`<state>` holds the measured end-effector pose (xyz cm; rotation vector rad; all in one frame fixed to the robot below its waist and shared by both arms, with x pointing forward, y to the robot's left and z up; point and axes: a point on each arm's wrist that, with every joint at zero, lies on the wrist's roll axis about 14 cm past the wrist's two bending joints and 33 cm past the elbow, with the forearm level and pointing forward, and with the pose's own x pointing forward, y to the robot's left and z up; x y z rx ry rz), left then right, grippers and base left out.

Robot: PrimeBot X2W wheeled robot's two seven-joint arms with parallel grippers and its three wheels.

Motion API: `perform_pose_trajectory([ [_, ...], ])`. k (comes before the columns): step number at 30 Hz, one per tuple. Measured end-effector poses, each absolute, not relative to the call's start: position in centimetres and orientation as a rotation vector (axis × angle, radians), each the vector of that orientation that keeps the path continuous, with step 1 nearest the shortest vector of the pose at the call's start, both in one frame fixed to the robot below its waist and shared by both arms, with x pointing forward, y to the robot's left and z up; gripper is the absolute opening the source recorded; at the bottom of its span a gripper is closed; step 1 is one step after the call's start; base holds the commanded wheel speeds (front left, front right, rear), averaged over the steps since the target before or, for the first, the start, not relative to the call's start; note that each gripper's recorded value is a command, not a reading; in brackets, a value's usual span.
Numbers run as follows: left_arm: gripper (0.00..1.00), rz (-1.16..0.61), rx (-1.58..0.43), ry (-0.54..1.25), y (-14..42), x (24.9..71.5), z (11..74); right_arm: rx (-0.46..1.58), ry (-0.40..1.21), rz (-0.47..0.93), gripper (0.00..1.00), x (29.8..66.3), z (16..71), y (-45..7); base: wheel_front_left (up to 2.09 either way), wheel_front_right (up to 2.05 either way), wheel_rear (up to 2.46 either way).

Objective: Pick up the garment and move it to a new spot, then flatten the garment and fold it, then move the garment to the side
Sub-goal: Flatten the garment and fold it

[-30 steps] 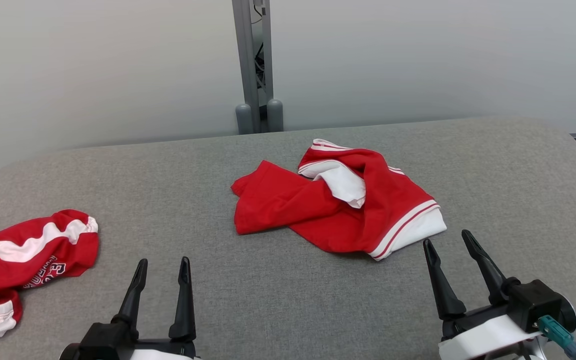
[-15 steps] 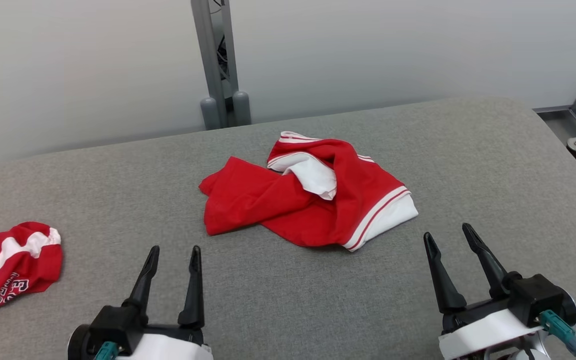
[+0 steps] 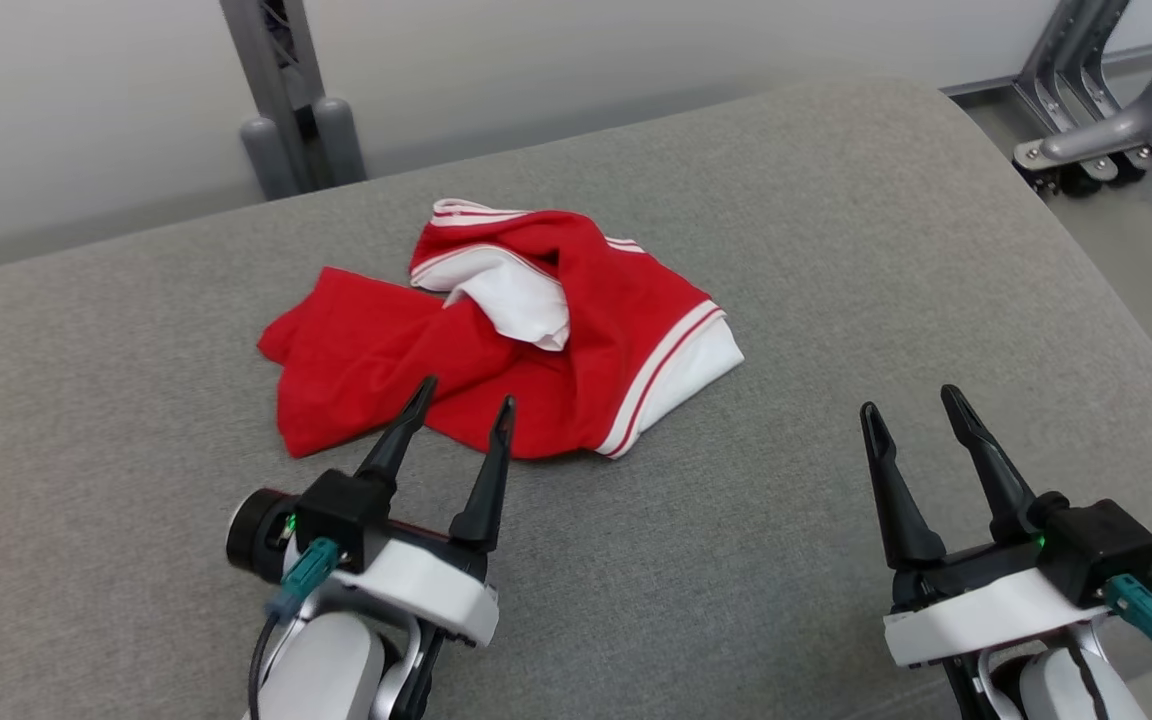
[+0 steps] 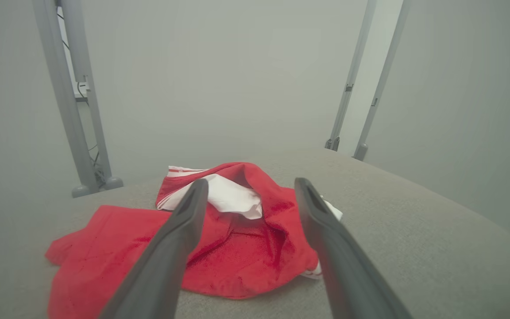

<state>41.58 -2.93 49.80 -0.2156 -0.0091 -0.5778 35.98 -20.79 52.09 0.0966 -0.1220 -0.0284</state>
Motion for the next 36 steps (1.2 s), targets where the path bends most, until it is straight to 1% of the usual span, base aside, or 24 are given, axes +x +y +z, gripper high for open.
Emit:
perform_pose_trajectory([
  [1, 1.00, -0.645, -0.207, -0.002, -4.9, 42.1, 49.5, 0.103, -0.114, -0.054, 1.00, 36.0, 51.8, -21.6, 0.00, 0.00, 0.00],
  [8, 1.00, -0.853, -0.177, 0.009, -11.2, 43.2, 48.9, 0.105, -0.083, -0.129, 1.00, 35.9, 50.9, -24.0, 0.00, 0.00, 0.00],
  [17, 1.00, -1.061, -0.072, 0.108, -17.0, 42.9, 46.3, 0.103, -0.046, -0.176, 1.00, 36.2, 49.9, -25.4, 0.00, 0.00, 0.00],
  [20, 1.00, -1.084, -0.004, 0.223, -17.6, 42.6, 43.5, 0.108, -0.035, -0.183, 1.00, 36.3, 49.5, -25.6, 0.00, 0.00, 0.00],
  [23, 1.00, -1.082, 0.047, 0.298, -17.9, 42.6, 41.5, 0.120, -0.028, -0.192, 1.00, 36.3, 49.3, -25.8, 0.00, 0.00, 0.00],
  [26, 1.00, -1.068, 0.094, 0.341, -17.8, 42.8, 40.1, 0.120, -0.026, -0.195, 1.00, 36.4, 49.2, -25.9, 0.00, 0.00, 0.00],
  [28, 1.00, -1.044, 0.177, 0.384, -17.2, 43.2, 38.5, 0.124, -0.022, -0.199, 1.00, 36.3, 49.1, -25.9, 0.00, 0.00, 0.00],
  [31, 1.00, -1.011, 0.266, 0.365, -16.7, 44.3, 37.9, 0.127, -0.022, -0.204, 1.00, 36.2, 49.1, -26.1, 0.00, 0.00, 0.00],
  [32, 0.48, -1.006, 0.287, 0.366, -16.5, 44.5, 37.8, 0.130, -0.023, -0.205, 1.00, 36.2, 49.1, -26.1, 0.00, 0.00, 0.00],
  [33, 0.00, -1.002, 0.296, 0.369, -16.4, 44.6, 37.6, 0.130, -0.023, -0.204, 1.00, 36.2, 49.1, -26.1, 0.00, 0.00, 0.00],
  [36, 0.00, -0.994, 0.306, 0.375, -16.2, 44.8, 37.5, 0.133, -0.026, -0.197, 1.00, 36.3, 49.2, -25.9, 0.00, 0.00, 0.00],
])
